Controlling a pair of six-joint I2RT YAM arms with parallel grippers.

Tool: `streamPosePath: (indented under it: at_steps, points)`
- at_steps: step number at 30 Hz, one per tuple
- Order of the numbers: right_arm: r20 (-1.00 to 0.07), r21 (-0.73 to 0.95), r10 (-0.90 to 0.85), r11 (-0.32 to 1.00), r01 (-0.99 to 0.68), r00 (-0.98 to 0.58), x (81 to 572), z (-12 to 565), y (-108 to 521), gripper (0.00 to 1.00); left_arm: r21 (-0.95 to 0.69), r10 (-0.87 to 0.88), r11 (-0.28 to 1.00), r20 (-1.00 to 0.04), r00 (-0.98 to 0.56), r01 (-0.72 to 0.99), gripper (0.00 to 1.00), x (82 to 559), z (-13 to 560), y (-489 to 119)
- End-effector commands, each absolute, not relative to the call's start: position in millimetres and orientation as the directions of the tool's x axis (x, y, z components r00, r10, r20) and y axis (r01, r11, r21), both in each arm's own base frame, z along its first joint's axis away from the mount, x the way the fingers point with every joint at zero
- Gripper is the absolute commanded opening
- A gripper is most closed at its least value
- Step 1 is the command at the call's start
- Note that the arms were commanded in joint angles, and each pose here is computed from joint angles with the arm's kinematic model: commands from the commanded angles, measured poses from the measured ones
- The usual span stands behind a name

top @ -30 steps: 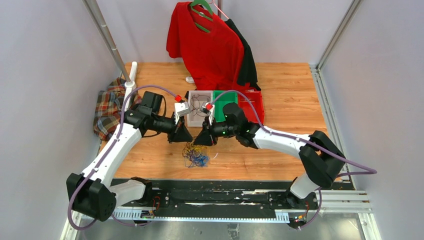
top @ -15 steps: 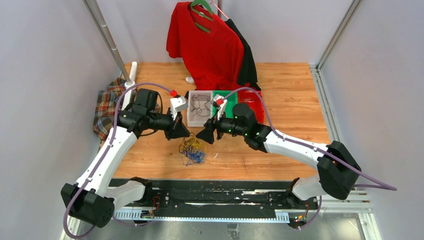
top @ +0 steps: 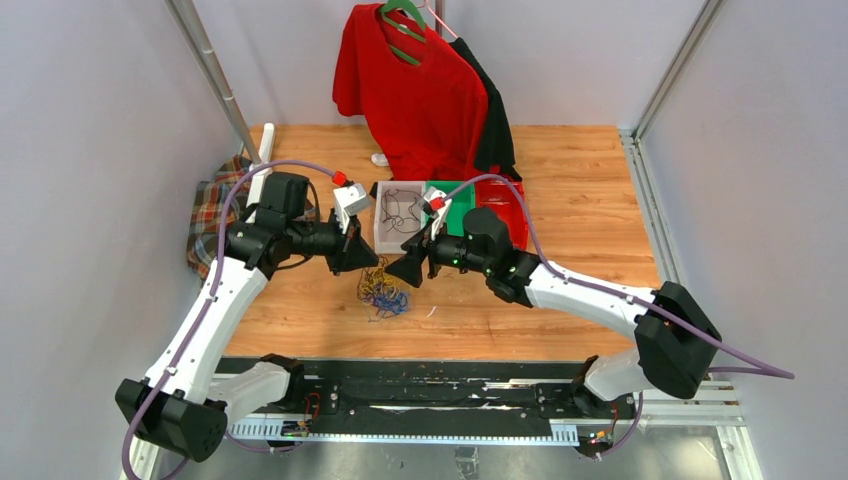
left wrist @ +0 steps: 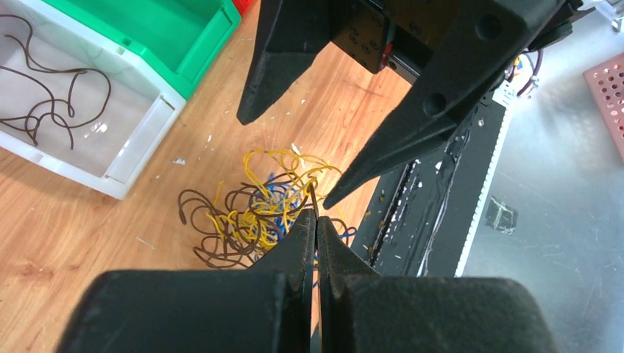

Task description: Untangle the cables

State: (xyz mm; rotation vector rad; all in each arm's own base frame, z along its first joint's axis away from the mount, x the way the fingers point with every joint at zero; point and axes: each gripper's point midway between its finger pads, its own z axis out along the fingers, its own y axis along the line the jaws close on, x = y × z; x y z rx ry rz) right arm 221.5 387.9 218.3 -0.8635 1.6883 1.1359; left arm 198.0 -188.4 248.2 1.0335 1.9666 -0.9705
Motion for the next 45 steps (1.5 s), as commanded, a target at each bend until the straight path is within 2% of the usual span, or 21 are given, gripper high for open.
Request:
streamPosePath:
  at_steps: [1,8,13,25,32,39,45]
  points:
    - [-0.953,0.291,0.001,0.299,-0.909,-0.304,218.5,247.6,401.0,0.71,-0.259,0.321,0.404,-0.858,-0.401,0.877,0.01,201.4,265.4,-189.7]
    - [-0.96,0.269,0.012,0.318,-0.909,-0.28,223.6,250.5,412.8,0.71,-0.3,0.298,0.375,-0.857,-0.421,0.877,0.01,195.8,271.0,-194.6]
    - [-0.959,0.263,0.007,0.391,-0.882,-0.283,239.9,238.7,422.0,0.72,-0.335,0.268,0.334,-0.862,-0.43,0.881,0.01,189.3,284.9,-200.2]
    - [-0.954,0.281,0.037,0.456,-0.845,-0.298,261.5,207.6,432.1,0.72,-0.366,0.206,0.276,-0.881,-0.427,0.889,0.01,180.3,325.1,-208.2]
    - [-0.944,0.279,0.005,0.549,-0.788,-0.331,273.0,159.2,401.3,0.7,-0.28,0.159,0.269,-0.931,-0.329,0.922,0.01,174.3,377.3,-206.9]
    - [-0.933,0.246,-0.052,0.633,-0.734,-0.357,276.9,120.1,367.0,0.65,-0.175,0.13,0.297,-0.966,-0.222,0.939,0.0,173.2,417.8,-202.5]
    - [-0.933,0.219,-0.054,0.698,-0.681,-0.356,286.5,111.3,335.0,0.63,-0.094,0.122,0.341,-0.982,-0.143,0.935,0.01,175.0,440.7,-196.9]
